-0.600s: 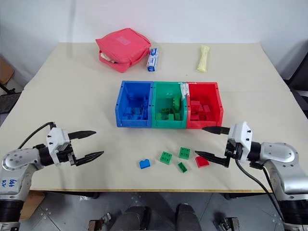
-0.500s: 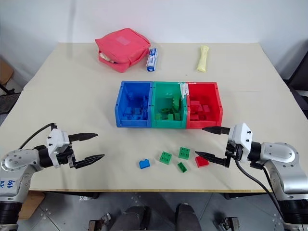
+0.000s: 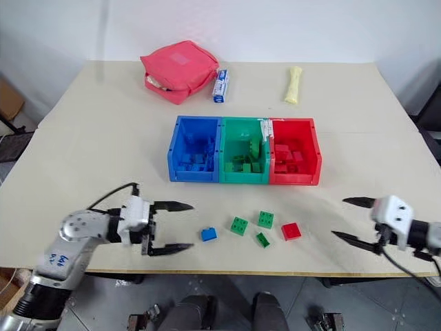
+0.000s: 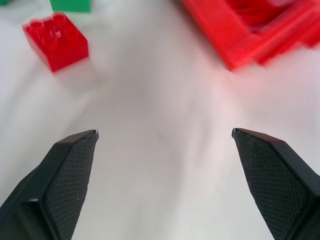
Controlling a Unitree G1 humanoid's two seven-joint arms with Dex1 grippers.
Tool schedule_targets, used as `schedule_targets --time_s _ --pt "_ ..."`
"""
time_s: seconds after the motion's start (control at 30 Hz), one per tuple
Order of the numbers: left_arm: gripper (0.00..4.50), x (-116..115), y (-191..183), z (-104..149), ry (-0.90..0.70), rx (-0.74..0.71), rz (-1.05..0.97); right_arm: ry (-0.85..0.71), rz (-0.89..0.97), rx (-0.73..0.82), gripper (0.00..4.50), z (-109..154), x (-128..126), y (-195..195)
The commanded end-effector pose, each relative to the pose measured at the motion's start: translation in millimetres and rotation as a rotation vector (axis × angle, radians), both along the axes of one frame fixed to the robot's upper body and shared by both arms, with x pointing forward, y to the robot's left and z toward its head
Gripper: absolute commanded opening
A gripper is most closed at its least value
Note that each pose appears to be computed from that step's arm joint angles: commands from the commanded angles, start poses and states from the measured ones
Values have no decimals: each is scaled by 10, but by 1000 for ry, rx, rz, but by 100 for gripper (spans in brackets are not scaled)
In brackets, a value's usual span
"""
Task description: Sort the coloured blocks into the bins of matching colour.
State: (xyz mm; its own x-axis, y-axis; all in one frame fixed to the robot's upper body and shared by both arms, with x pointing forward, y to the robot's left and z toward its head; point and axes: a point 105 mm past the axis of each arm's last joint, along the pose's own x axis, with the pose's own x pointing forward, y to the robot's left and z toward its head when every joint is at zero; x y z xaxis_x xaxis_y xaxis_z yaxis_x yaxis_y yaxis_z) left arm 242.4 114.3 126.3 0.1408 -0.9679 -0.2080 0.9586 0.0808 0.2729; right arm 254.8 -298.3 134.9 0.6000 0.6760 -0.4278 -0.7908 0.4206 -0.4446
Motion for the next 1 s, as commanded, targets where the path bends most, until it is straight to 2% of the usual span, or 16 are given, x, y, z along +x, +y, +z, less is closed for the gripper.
schedule_targets --time_s 0.03,0.1,0.23,0.37,0.43,0.57,0.93,1.0 --pt "447 -33 40 34 -51 26 3 27 151 -57 450 -43 -18 237" --pt "447 -16 72 35 -56 24 26 88 231 -94 450 -144 -78 335" --pt "447 -27 113 7 -43 28 47 96 294 -69 450 -214 36 590" --pt "447 -205 48 -49 15 10 10 105 339 -119 450 -323 233 739" --pt "447 -255 38 -79 18 21 1 152 362 -138 450 -395 254 748" --pt "450 -147 89 -69 -22 27 66 175 401 -92 362 -412 279 809" --pt "450 6 117 -26 -68 -1 130 87 382 -22 2 -271 336 877" --pt "450 19 113 -28 -71 -5 136 83 357 -7 2 -226 331 845"
